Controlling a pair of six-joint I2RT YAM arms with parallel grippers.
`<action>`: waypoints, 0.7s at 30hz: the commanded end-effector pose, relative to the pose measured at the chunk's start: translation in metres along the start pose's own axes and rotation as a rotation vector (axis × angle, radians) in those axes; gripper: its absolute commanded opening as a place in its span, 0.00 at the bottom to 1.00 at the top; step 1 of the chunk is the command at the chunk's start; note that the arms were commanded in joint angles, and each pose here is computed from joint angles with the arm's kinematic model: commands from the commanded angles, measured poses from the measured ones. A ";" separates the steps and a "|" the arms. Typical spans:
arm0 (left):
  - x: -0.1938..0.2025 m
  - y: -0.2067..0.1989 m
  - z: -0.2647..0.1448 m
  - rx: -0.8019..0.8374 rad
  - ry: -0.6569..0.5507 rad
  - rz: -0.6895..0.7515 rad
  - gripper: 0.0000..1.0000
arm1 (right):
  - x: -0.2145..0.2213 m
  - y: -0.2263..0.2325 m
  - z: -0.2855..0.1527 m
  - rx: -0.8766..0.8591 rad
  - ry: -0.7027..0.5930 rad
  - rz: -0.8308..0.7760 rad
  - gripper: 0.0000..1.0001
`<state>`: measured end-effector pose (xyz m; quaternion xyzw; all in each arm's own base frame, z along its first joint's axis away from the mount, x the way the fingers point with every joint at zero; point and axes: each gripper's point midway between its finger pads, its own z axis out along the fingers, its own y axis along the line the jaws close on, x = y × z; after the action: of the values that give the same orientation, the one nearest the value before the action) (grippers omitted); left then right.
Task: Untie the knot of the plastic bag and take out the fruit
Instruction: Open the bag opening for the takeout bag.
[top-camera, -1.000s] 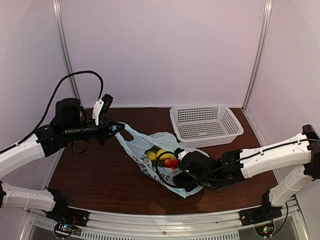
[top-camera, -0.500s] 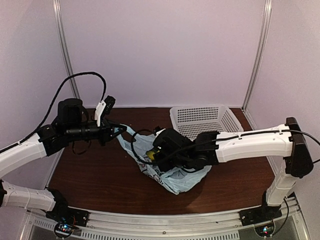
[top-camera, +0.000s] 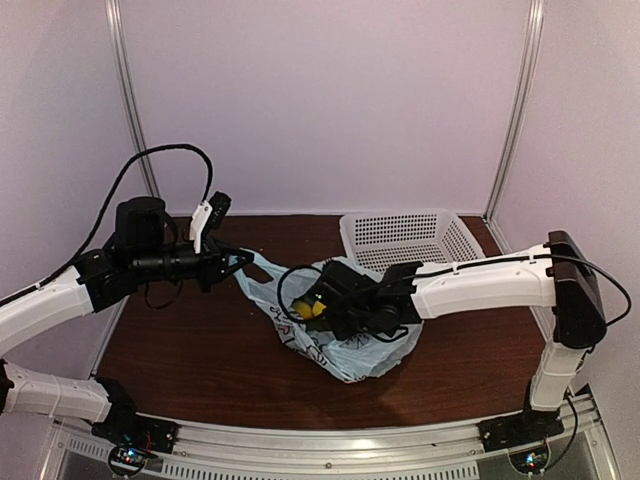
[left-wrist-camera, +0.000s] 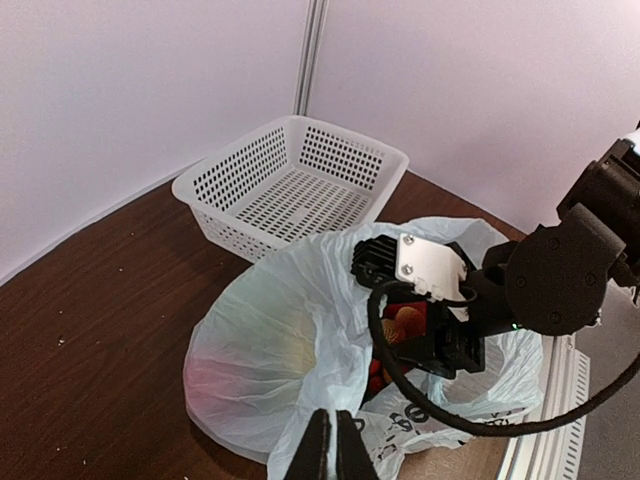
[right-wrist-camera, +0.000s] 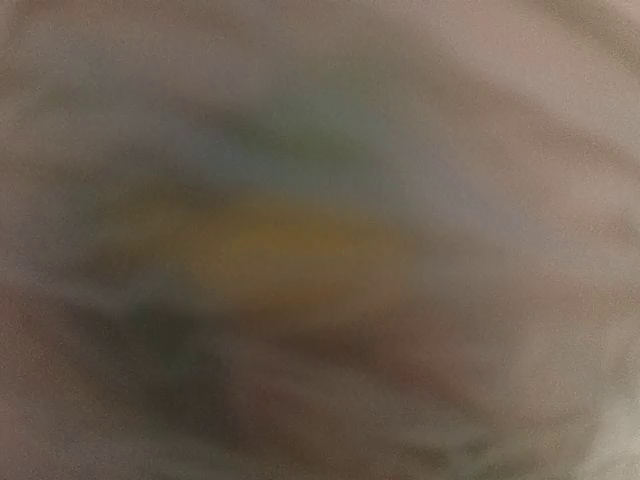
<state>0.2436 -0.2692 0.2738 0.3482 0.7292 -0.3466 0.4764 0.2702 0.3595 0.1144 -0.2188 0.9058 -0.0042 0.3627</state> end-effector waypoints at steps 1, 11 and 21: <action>-0.008 0.000 0.000 0.007 -0.023 0.024 0.00 | 0.011 -0.008 0.014 0.019 0.022 0.016 0.64; -0.006 0.002 0.003 0.003 -0.014 0.019 0.00 | 0.009 -0.006 0.016 0.004 0.010 0.025 0.36; -0.007 0.002 0.002 0.000 -0.015 0.022 0.00 | -0.014 -0.007 -0.012 -0.080 -0.104 0.080 0.29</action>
<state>0.2453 -0.2704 0.2693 0.3482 0.7331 -0.3454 0.4711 0.2744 0.3550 0.1037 -0.2083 0.9057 0.0153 0.3689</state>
